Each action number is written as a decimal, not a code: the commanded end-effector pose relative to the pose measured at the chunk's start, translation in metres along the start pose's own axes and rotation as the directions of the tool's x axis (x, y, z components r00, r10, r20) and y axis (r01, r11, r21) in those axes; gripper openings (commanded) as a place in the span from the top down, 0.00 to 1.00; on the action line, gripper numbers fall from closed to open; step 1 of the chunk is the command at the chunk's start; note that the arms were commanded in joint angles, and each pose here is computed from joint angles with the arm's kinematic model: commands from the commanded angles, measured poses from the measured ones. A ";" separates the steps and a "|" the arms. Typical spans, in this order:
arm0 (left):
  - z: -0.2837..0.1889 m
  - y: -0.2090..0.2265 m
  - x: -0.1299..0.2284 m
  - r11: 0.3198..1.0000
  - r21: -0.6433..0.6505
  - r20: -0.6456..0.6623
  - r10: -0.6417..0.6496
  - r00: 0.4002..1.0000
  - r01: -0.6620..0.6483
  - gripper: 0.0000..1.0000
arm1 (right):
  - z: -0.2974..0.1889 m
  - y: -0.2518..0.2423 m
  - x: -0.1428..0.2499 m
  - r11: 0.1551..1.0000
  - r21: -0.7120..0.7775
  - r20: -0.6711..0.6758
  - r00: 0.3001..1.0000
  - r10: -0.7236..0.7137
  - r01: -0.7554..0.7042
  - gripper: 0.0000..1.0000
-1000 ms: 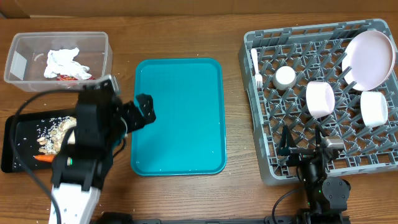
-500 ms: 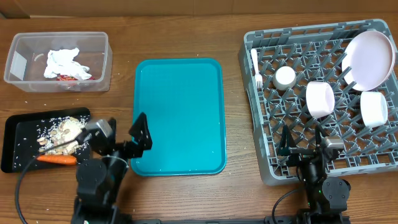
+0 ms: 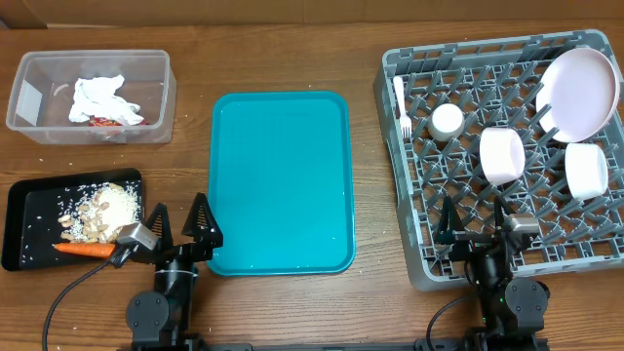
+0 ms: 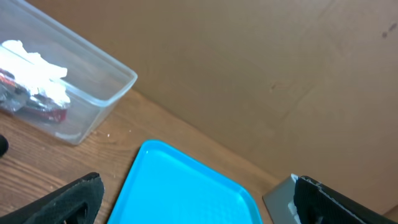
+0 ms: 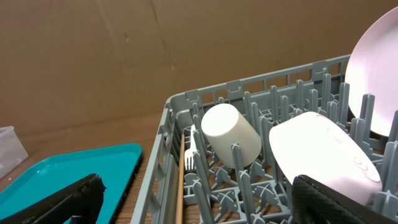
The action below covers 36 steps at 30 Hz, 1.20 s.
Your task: Sort waste into correct bins and load items into the dishwasher rack
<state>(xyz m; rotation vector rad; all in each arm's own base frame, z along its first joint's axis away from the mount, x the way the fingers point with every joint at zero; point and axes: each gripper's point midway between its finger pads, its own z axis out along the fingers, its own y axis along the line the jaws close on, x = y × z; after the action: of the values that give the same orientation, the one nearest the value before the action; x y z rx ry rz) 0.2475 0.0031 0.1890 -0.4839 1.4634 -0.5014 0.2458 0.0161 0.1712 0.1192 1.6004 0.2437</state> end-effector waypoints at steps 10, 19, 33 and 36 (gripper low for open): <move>-0.004 0.035 0.012 0.986 -0.164 -0.019 -0.013 1.000 0.010 0.00 | 0.000 -0.003 0.000 1.000 0.012 0.010 1.000 -0.004 0.004 0.00; -0.003 0.031 0.013 0.946 -0.129 -0.070 0.291 0.954 -0.298 0.00 | 0.000 -0.003 0.000 1.000 0.012 0.010 1.000 -0.004 0.004 0.00; -0.003 0.028 0.020 0.874 -0.069 -0.116 0.472 0.874 -0.481 0.00 | 0.000 -0.003 0.000 1.000 0.012 0.010 1.000 -0.004 0.004 0.00; -0.003 0.028 0.020 0.874 -0.069 -0.116 0.472 0.874 -0.481 0.00 | 0.000 -0.003 0.000 1.000 0.012 0.010 1.000 -0.004 0.004 0.00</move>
<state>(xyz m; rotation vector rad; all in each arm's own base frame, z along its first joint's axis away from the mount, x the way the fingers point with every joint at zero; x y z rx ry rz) 0.2461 0.0136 0.1555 -0.1788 1.6449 -0.0723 0.2458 0.0161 0.1712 0.1195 1.6004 0.2440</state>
